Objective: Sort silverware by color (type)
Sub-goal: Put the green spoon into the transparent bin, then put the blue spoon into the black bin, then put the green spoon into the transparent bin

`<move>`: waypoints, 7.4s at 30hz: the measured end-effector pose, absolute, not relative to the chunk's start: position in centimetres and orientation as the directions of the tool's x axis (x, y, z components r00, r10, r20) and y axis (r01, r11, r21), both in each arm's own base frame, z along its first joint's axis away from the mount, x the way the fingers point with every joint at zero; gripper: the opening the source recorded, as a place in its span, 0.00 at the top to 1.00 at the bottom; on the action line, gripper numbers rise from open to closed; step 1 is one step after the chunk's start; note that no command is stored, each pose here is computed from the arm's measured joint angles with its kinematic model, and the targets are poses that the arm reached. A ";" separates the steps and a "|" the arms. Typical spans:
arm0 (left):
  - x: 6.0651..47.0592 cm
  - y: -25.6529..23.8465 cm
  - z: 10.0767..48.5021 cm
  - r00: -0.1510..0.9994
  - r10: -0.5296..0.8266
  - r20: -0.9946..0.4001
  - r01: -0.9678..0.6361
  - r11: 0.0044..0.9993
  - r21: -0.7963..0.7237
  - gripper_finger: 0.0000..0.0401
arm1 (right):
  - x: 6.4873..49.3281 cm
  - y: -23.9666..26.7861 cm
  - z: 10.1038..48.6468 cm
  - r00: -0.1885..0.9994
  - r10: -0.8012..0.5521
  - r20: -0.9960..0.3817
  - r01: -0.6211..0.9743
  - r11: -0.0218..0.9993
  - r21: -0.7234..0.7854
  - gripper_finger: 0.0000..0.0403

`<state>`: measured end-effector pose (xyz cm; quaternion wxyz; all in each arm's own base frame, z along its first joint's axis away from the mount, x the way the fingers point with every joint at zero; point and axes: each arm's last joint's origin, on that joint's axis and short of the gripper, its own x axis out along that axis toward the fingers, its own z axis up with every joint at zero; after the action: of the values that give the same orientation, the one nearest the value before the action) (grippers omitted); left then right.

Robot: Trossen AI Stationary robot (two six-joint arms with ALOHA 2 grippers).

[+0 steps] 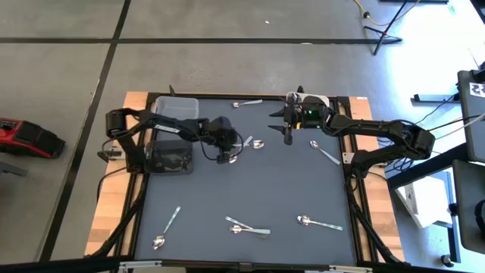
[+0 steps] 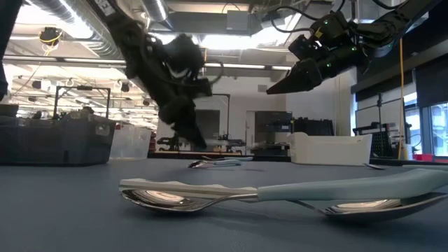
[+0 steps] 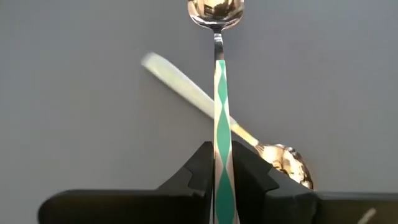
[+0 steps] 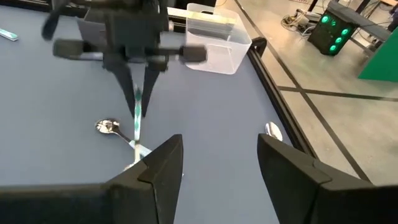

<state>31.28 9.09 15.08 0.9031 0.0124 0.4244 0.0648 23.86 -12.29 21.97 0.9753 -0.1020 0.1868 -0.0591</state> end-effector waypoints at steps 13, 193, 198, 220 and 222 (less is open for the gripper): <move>24.6 6.7 19.7 0.657 0.423 -0.624 -0.355 0.904 0.239 0.90 | 23.6 -12.7 21.8 0.872 -0.310 -0.380 0.226 0.942 -0.249 0.51; 16.1 -5.5 18.2 0.188 0.640 -0.745 -0.642 0.654 0.400 0.78 | 24.8 -7.8 20.0 0.822 -0.115 -0.558 -0.049 0.961 -0.271 0.51; 16.5 -5.7 18.6 0.202 0.624 -0.755 -0.650 0.662 0.373 0.70 | 24.8 -7.8 20.0 0.821 -0.115 -0.560 -0.050 0.961 -0.271 0.51; 25.9 -12.4 21.2 0.794 0.287 -0.537 -0.287 0.954 0.086 0.69 | 25.2 -5.2 19.7 0.817 0.105 -0.568 -0.216 0.967 -0.132 0.51; 26.8 -13.1 19.9 0.799 0.250 -0.546 -0.262 0.963 0.057 0.69 | 25.5 -3.9 19.7 0.811 0.124 -0.572 -0.250 0.957 -0.147 0.51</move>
<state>26.84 -13.12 19.93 0.9485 -0.0106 0.2866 0.1348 25.49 -3.87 19.73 0.9454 -0.1080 0.2912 0.0991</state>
